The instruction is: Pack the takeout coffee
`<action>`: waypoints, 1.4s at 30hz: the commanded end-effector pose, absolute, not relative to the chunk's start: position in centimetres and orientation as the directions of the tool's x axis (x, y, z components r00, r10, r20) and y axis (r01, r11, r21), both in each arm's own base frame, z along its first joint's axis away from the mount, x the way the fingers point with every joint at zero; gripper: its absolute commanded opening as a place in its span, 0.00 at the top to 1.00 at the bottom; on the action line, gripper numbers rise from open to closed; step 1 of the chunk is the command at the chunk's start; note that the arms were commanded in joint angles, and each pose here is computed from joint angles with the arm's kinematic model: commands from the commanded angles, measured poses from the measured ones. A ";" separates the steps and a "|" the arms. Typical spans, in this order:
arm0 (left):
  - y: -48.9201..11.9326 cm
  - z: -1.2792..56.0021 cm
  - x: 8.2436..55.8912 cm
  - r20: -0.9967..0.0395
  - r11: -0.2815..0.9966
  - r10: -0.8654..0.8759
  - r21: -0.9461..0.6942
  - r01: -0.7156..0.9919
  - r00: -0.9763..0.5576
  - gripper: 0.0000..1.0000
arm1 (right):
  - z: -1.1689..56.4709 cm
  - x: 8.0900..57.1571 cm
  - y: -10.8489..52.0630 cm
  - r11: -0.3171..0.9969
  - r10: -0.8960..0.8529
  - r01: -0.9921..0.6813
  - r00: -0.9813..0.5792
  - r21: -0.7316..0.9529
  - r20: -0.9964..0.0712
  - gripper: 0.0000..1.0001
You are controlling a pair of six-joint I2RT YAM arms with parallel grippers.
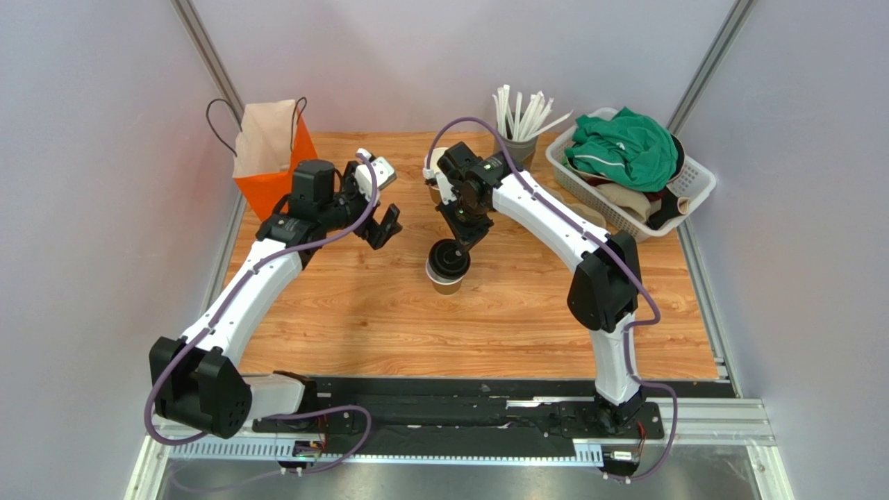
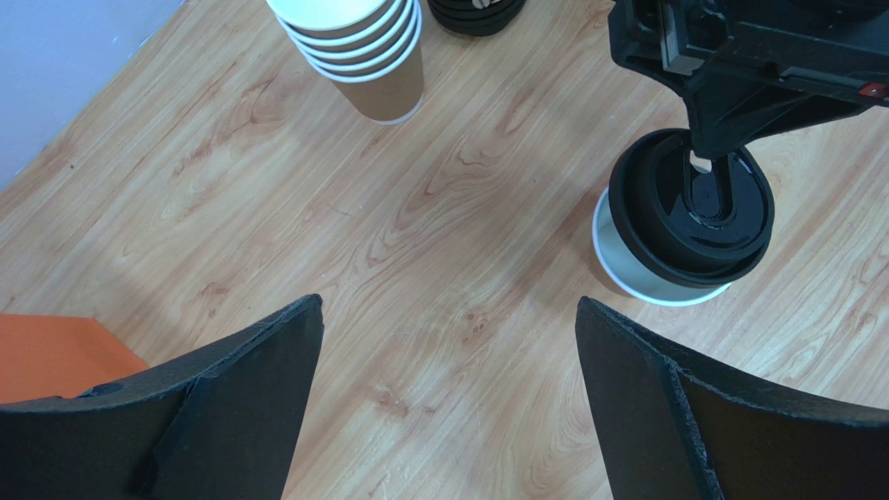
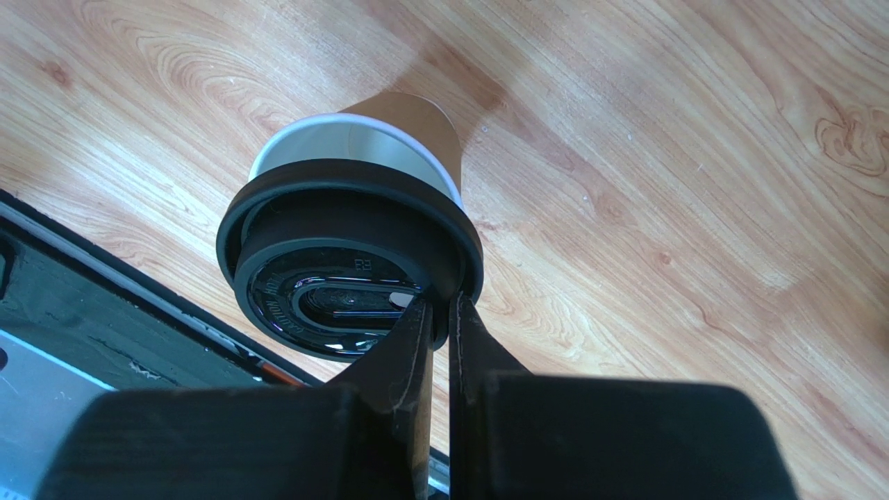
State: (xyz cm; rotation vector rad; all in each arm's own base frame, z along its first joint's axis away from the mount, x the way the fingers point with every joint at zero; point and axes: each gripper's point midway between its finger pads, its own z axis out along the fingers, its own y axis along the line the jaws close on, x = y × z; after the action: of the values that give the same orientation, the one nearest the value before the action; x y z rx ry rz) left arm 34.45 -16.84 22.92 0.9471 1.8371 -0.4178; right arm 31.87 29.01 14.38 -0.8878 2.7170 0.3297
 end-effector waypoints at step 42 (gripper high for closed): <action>-18.1 22.4 34.5 -0.902 0.620 0.385 0.094 0.779 -0.197 0.01 | 14.4 33.2 30.9 0.775 -0.561 -0.625 -0.749 0.094 -0.353 0.82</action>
State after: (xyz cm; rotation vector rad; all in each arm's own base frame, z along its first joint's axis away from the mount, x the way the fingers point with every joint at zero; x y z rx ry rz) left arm 34.41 -17.36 21.77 0.9411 1.8398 -0.4438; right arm 32.36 29.85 12.75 -0.9196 2.7312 0.2770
